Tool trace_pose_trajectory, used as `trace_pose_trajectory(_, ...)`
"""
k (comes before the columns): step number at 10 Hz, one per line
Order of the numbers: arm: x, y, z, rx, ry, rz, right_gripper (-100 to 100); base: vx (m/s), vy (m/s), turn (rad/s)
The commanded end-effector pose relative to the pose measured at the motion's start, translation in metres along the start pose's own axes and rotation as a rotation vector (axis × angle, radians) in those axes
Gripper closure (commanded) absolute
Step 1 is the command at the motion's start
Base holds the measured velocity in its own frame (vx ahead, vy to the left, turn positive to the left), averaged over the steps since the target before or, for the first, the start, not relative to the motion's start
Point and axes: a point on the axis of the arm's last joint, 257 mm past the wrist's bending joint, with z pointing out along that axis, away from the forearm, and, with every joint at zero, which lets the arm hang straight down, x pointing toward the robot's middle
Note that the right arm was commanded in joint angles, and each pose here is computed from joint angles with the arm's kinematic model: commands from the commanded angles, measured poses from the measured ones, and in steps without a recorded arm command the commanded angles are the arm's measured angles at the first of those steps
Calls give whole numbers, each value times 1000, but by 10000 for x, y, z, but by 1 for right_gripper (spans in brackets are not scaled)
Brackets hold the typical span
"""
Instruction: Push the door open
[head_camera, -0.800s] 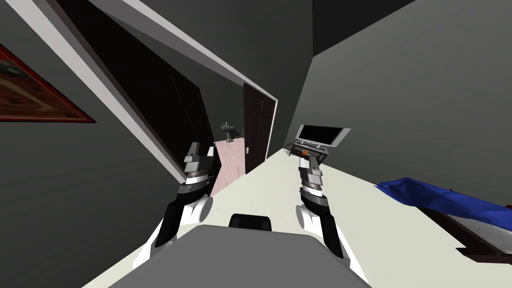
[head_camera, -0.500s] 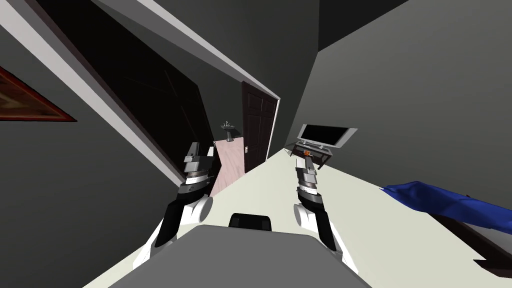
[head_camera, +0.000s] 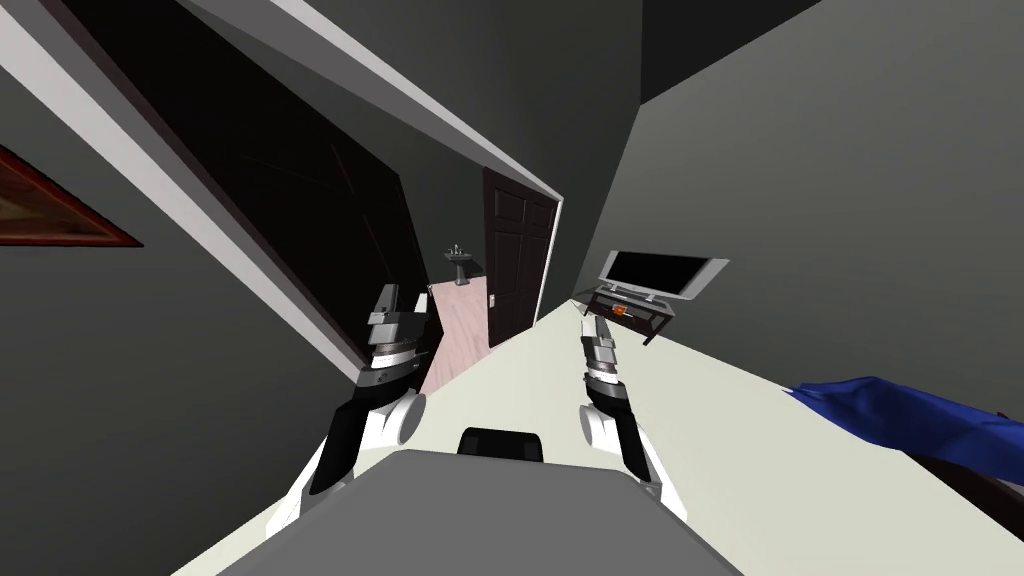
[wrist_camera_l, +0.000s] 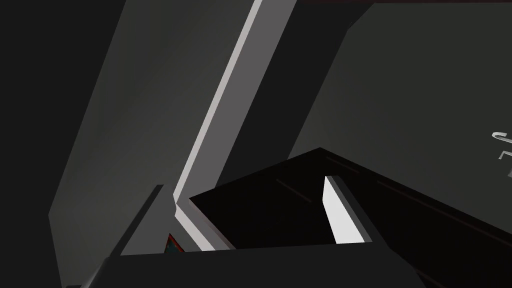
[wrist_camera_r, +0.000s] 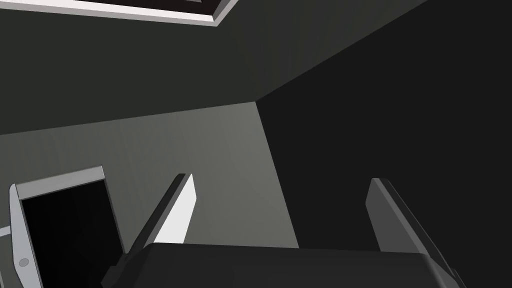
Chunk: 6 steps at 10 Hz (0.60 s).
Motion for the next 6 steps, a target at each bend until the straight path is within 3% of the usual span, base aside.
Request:
trace_pose_trajectory(1, 89, -144, -16, 18, 13, 17, -100, 81, -9, 44)
trace_pose_trajectory(6, 378, -580, -106, 83, 61, 70, -100, 97, -9, 53)
